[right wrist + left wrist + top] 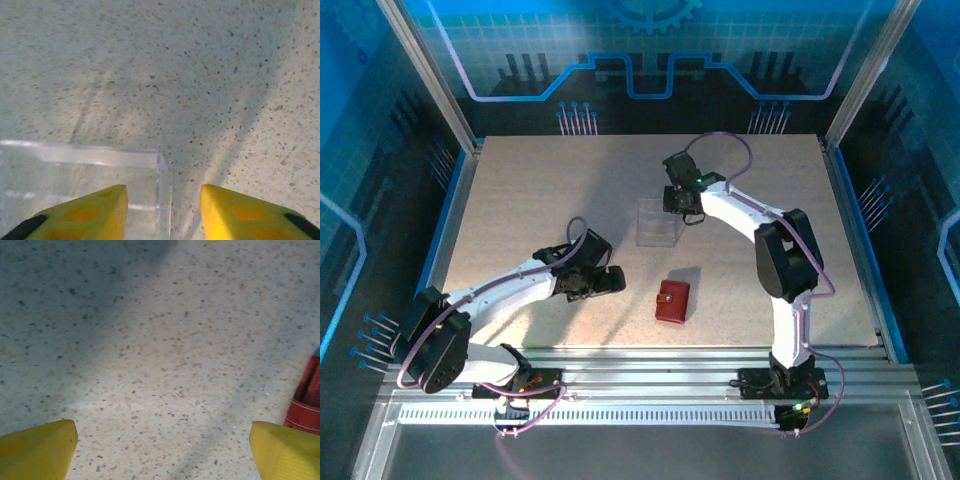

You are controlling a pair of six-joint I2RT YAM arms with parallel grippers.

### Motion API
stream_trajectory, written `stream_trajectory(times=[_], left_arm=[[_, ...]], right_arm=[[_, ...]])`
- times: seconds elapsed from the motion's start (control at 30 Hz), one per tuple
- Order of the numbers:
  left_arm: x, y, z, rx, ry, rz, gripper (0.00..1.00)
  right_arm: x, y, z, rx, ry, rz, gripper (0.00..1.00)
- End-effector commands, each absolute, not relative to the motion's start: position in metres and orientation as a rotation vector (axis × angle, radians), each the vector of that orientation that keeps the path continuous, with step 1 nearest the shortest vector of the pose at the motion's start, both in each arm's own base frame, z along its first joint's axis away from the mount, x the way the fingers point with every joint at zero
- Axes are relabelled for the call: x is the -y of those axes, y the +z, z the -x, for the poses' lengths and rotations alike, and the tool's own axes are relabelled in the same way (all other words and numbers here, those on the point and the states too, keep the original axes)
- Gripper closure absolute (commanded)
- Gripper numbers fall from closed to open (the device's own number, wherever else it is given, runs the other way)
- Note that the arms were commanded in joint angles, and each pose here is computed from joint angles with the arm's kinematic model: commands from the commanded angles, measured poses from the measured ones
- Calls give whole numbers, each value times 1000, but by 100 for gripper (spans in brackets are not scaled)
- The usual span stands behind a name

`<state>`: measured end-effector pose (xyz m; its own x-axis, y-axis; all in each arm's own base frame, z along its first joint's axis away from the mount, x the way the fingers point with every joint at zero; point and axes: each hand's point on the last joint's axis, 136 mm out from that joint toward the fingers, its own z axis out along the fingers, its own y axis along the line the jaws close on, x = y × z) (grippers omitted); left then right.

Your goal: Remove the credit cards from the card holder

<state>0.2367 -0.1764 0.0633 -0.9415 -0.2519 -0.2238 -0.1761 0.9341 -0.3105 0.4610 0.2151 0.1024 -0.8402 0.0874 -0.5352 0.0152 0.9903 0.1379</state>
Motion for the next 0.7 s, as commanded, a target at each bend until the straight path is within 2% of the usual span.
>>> stream_trajectory(times=[0.0, 0.3, 0.5, 0.67], left_arm=[[199, 79, -248, -2809, -569, 263, 12], [246, 88, -250, -2825, -861, 184, 21], [250, 88, -252, -2816, -899, 225, 27], [257, 86, -248, -2824, -938, 236, 34]], right_arm=[[-219, 129, -436, -2582, 264, 1, 54], [-224, 114, -332, -2753, 619, 71, 53], [-227, 88, -269, -2836, 713, 98, 53], [-231, 62, -237, -2888, 770, 96, 55]])
